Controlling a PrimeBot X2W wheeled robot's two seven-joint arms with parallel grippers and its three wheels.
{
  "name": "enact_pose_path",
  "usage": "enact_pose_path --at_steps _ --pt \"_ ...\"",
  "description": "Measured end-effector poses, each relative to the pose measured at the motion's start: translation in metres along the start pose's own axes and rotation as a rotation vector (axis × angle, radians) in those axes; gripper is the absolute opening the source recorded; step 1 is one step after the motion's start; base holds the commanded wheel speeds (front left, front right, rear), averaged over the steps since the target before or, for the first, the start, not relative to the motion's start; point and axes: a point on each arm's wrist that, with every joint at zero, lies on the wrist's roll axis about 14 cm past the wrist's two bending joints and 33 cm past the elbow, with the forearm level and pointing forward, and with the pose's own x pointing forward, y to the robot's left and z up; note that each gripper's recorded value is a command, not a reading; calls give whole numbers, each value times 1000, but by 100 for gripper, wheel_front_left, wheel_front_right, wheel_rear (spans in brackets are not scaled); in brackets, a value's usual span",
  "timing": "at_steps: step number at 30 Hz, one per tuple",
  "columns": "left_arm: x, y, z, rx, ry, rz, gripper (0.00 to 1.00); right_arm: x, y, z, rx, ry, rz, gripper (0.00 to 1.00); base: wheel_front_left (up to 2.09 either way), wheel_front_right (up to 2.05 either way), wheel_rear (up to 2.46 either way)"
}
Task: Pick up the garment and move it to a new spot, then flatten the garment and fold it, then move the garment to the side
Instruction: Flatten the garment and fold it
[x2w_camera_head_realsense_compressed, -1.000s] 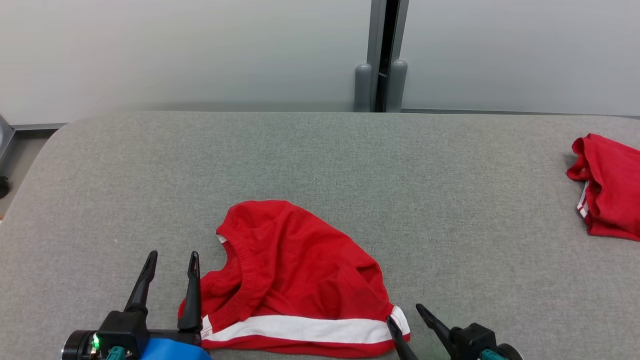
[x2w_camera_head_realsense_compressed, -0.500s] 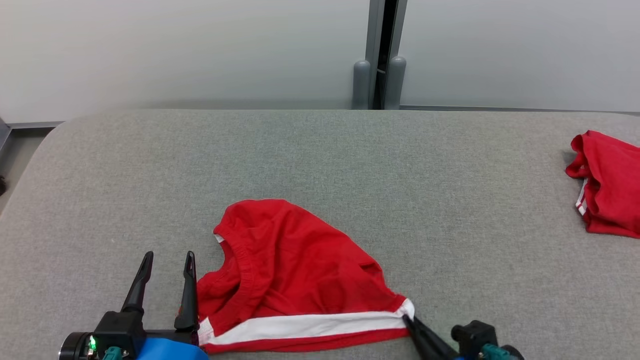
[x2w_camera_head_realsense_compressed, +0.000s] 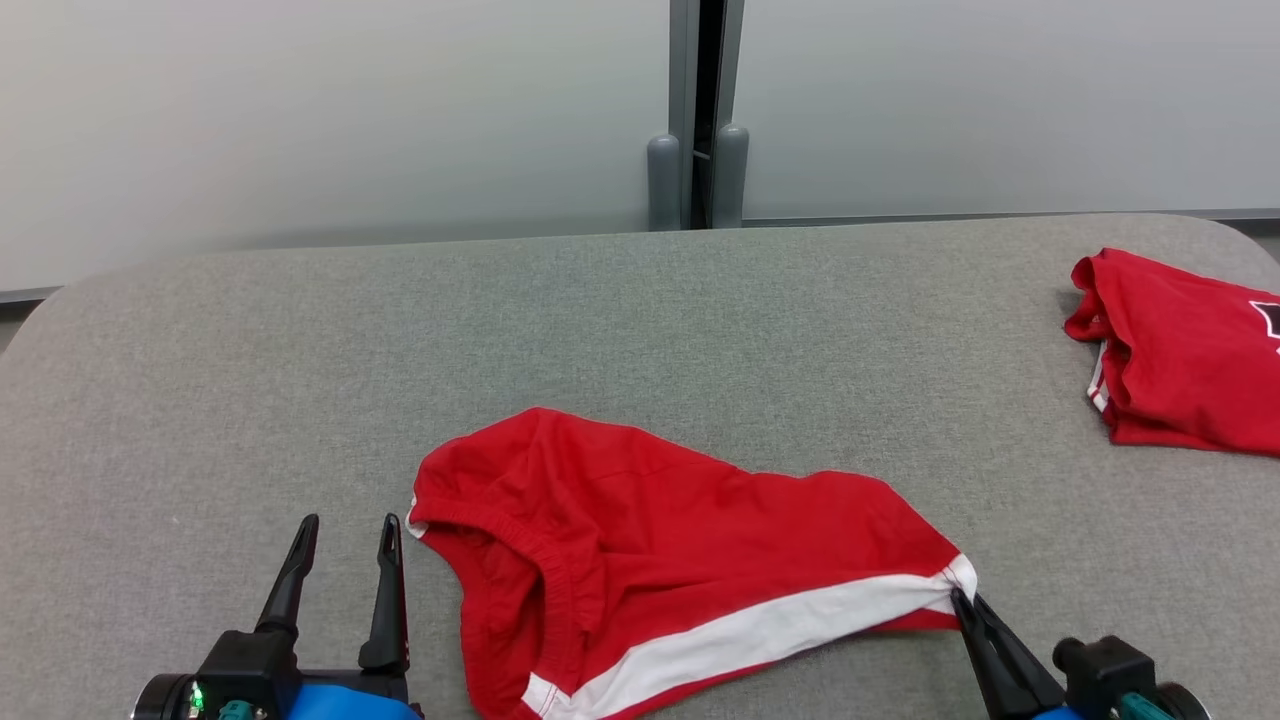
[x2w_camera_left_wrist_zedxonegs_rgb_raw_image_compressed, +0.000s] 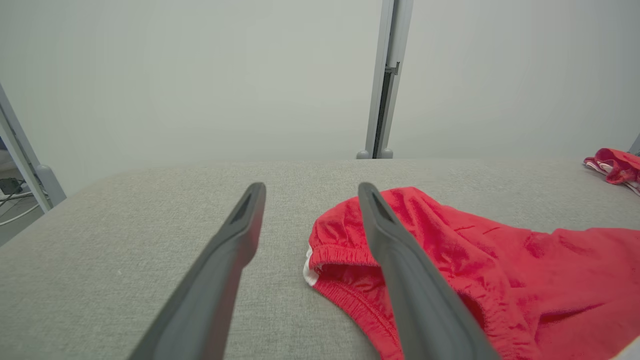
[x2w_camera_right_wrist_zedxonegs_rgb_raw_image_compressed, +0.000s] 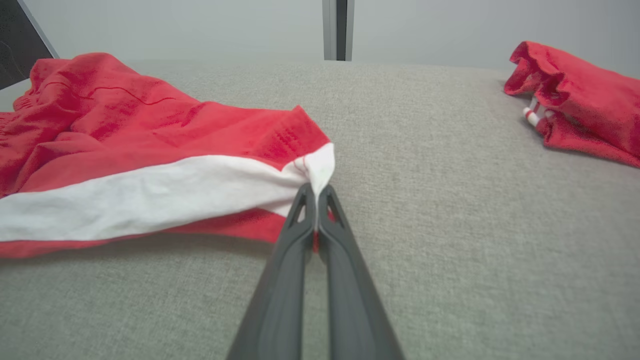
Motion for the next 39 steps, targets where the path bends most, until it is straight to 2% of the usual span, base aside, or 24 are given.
enact_pose_path --at_steps 6,7,8,9,10,11,18,28,39 --pt "1 -6 -1 -9 4 -19 100 -31 -10 -25 27 67 -54 0 0 0 0" --pt "2 -7 -2 -10 4 -22 100 -35 -11 -28 32 78 -62 4 0 0 0" --pt "2 -8 -2 -10 5 -24 100 -38 -13 -30 38 82 -69 28 0 0 0" --pt "2 -8 -2 -11 5 -26 100 -40 -14 -30 41 81 -76 28 0 0 0" --pt "2 -9 -2 -11 4 -27 100 -41 -15 -28 44 75 -83 69 0 0 0" --pt "2 -9 -1 -11 4 -29 100 -40 -16 -25 45 65 -87 100 0 0 0" --pt "1 -12 -2 -12 6 -38 100 -32 -20 4 12 -32 -99 100 0 0 0" --pt "0 -16 -4 -13 12 -51 100 -7 -10 72 -12 -245 -84 100 0 0 0" --pt "4 -38 -6 -10 20 -129 100 11 8 93 4 -301 -44 100 0 0 0"
